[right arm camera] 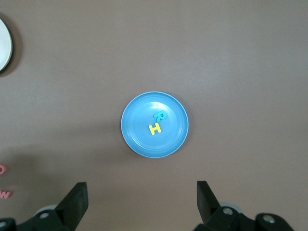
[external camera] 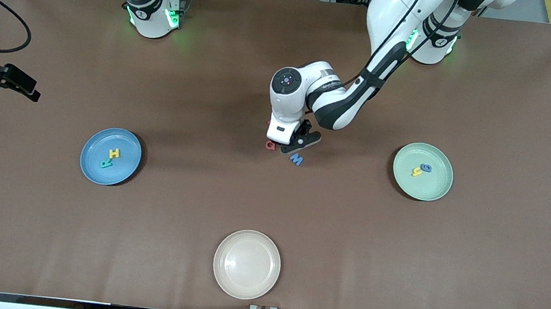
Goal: Sort uppercase to blue plate, lowercase to green plate
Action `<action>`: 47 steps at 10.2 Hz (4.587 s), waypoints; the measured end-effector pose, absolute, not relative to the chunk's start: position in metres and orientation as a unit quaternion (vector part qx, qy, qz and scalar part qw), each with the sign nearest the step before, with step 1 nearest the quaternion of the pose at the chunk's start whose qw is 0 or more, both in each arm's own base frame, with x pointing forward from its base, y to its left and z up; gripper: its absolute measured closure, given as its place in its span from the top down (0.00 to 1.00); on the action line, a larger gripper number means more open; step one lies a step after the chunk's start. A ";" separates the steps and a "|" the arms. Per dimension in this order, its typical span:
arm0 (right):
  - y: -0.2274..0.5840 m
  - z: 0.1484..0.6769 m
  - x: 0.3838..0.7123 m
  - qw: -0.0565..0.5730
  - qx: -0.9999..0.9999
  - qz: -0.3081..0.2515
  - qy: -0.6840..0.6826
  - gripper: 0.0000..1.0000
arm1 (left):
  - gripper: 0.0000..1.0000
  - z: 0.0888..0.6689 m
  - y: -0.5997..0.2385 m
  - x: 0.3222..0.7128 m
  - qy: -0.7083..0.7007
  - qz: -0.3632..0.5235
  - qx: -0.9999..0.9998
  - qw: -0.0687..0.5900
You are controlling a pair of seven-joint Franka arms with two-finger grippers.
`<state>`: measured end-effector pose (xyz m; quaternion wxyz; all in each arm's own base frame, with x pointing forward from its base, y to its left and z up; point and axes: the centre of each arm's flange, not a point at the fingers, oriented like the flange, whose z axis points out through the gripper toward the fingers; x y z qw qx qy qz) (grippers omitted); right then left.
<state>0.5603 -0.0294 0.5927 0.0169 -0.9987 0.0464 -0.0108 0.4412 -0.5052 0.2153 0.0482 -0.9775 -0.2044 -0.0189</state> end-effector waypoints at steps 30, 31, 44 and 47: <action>-0.005 0.598 0.558 0.008 -1.000 0.008 0.022 1.00 | 0.97 0.361 -0.082 0.525 -0.024 -0.026 -0.998 0.045; -0.007 0.601 0.558 0.008 -1.000 0.005 0.023 1.00 | 0.98 0.362 -0.084 0.525 -0.025 -0.025 -0.998 0.043; -0.007 0.607 0.559 0.008 -1.000 -0.001 0.023 1.00 | 0.99 0.380 -0.310 0.421 -0.099 0.010 -0.995 -0.018; -0.008 0.606 0.558 0.008 -1.000 0.002 0.024 1.00 | 0.98 0.365 -0.377 0.381 -0.146 0.012 -0.988 -0.052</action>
